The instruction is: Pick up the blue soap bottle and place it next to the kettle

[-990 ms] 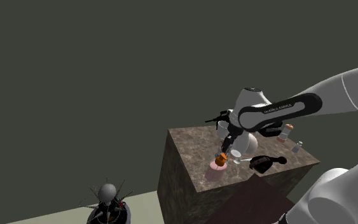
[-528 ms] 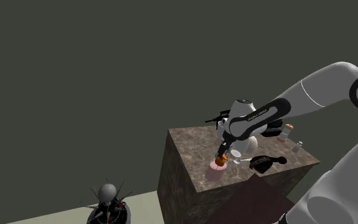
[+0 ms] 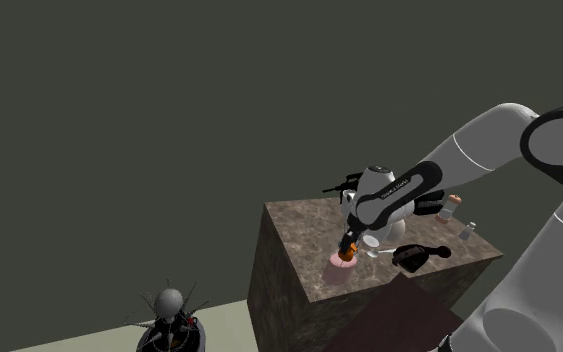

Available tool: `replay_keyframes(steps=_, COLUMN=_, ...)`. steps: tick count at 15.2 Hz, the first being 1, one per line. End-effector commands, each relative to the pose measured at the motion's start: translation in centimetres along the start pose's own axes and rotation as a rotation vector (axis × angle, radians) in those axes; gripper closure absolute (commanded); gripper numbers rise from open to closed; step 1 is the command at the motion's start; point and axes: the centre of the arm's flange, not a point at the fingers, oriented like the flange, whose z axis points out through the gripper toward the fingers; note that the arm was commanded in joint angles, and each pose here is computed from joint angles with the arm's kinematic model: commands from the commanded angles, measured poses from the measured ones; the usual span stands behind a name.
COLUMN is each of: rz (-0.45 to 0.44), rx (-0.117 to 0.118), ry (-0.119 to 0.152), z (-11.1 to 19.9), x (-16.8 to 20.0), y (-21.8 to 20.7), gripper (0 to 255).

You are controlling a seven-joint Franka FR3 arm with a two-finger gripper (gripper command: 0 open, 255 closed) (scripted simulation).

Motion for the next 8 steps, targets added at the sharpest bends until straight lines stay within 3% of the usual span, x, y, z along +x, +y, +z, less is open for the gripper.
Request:
replay_keyframes(steps=1, rz=0.0, rx=0.0, ry=0.0, z=0.12, x=-0.03, y=-0.03, gripper=0)
replay_keyframes(steps=6, rz=0.0, rx=0.0, ry=0.0, z=0.11, x=-0.03, y=-0.03, gripper=0)
replay_keyframes(steps=7, rz=0.0, rx=0.0, ry=0.0, z=0.11, x=-0.03, y=-0.03, gripper=255)
replay_keyframes(steps=8, rz=0.0, rx=0.0, ry=0.0, z=0.11, x=-0.03, y=-0.03, gripper=255)
